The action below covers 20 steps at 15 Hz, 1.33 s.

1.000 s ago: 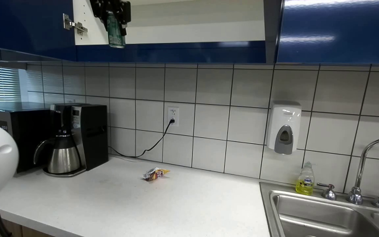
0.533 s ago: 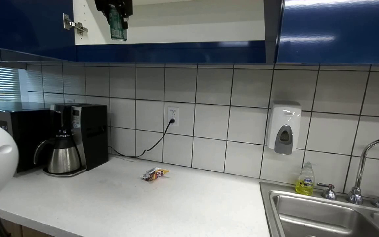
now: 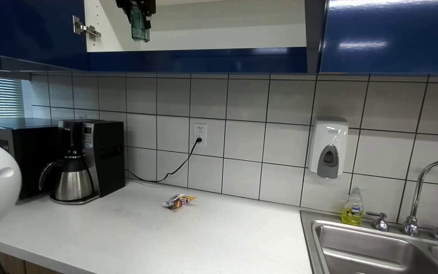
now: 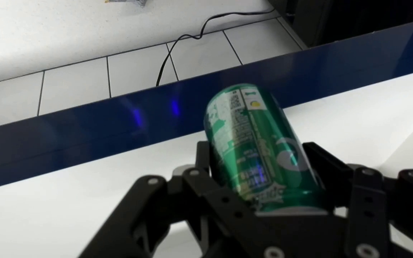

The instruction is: Put the can in the cabinet

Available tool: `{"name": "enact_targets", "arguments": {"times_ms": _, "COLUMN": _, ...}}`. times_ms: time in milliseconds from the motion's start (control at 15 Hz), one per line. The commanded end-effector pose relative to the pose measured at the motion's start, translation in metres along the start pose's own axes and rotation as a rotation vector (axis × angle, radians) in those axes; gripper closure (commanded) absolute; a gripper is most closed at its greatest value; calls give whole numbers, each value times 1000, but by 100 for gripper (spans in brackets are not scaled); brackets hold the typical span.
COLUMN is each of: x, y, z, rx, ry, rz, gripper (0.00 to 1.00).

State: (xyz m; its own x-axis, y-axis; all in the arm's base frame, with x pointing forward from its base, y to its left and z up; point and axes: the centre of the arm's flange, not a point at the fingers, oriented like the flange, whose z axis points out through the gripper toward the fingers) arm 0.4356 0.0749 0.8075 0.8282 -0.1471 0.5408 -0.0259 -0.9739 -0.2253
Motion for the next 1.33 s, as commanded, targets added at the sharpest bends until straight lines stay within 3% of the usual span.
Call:
{"name": "enact_targets", "arguments": {"times_ms": 0, "x": 27, "y": -13, "z": -13, "rx": -20, "ry": 11, "rz": 33, "gripper": 59}}
{"name": "enact_targets", "arguments": {"times_ms": 333, "x": 42, "y": -16, "z": -3, "rx": -34, "ry": 15, "rz": 52, "gripper": 59}}
{"name": "enact_targets", "arguments": {"times_ms": 1267, "x": 80, "y": -17, "z": 36, "rx": -97, "ry": -85, "rz": 111, "gripper": 59}}
